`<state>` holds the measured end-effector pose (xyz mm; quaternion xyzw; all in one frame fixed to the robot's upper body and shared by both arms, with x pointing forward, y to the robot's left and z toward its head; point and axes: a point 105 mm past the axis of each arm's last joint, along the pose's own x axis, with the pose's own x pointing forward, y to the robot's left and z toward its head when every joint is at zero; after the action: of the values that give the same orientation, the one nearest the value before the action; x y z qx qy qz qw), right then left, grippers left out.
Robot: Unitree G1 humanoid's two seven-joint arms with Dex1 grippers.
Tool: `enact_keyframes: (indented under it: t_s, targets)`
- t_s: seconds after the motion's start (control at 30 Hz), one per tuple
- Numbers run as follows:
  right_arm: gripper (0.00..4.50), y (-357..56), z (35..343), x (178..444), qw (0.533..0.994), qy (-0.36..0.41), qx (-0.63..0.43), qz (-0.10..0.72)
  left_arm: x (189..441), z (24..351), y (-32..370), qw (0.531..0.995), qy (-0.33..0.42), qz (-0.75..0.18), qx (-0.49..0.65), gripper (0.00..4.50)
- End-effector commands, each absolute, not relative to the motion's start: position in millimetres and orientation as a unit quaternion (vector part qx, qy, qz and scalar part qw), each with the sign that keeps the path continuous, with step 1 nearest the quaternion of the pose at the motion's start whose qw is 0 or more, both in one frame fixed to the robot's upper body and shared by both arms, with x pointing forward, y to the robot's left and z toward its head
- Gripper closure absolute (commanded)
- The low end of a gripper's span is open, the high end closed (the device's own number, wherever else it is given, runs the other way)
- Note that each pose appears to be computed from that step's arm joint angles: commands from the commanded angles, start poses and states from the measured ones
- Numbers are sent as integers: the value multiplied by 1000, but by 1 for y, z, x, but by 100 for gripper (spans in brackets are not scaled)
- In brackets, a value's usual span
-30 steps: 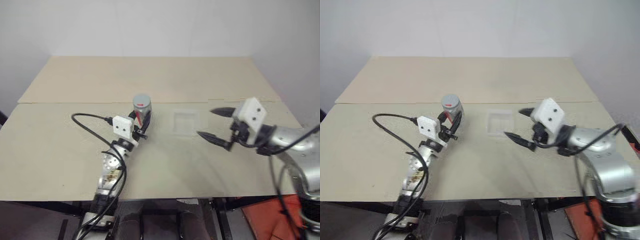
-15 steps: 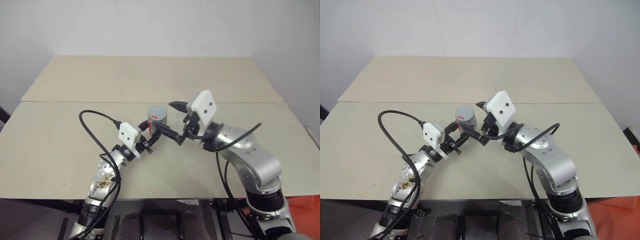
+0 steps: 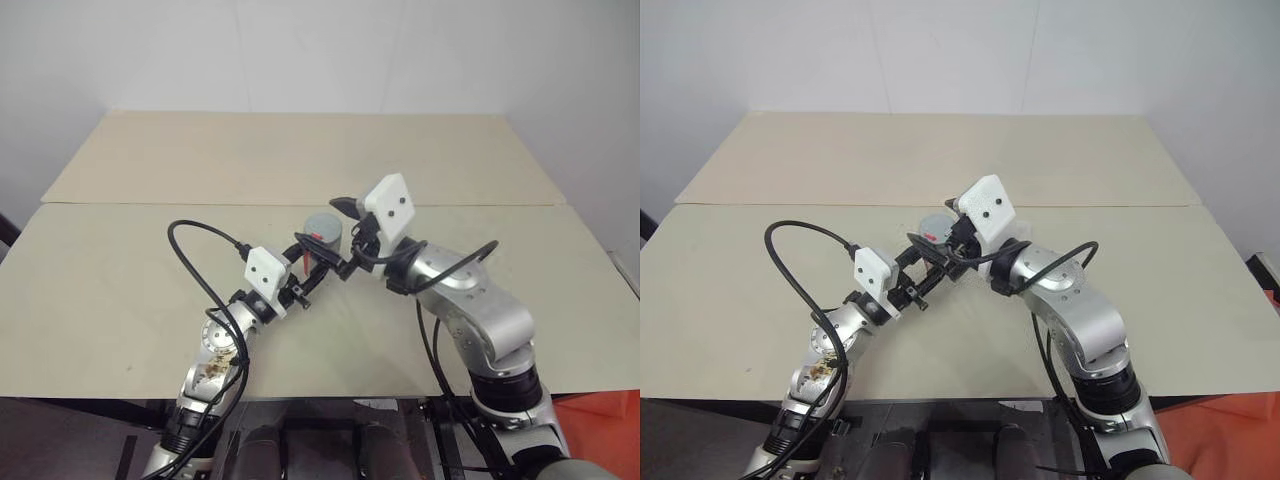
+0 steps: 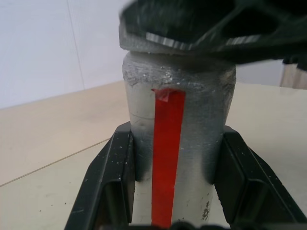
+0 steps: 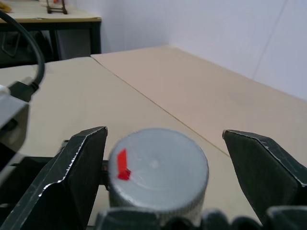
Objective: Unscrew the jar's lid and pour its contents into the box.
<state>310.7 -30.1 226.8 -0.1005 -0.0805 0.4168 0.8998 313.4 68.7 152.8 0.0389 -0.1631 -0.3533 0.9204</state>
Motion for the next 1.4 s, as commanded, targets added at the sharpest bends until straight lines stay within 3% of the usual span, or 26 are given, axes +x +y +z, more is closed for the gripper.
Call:
enact_keyframes:
  t_s: [0.03, 0.2, 0.3, 0.4, 0.43, 0.77, 1.1, 1.2, 1.4]
  targets:
    - [0, -27, 239, 305, 893, -119, -114, 420, 311, 163, 67, 916, -188, -352, 37, 261]
    - [0, -26, 238, 304, 892, -120, -108, 423, 310, 162, 66, 916, -187, -352, 34, 261]
    - [65, -25, 236, 303, 890, -118, -111, 426, 310, 162, 66, 917, -186, -351, 29, 261]
    - [164, -26, 235, 303, 891, -118, -107, 426, 311, 162, 66, 918, -186, -350, 30, 261]
    - [172, -26, 235, 304, 891, -119, -107, 425, 311, 162, 66, 918, -186, -350, 30, 261]
    - [172, -27, 235, 301, 879, -116, -103, 452, 302, 161, 66, 905, -183, -382, 31, 261]
    - [172, -27, 236, 290, 751, -98, -132, 639, 284, 169, 68, 868, -185, -458, 42, 261]
    - [172, -29, 233, 282, 658, -94, -157, 731, 272, 169, 65, 845, -175, -504, 47, 261]
    - [172, -24, 239, 294, 549, -97, -173, 812, 270, 174, 64, 842, -184, -505, 39, 261]
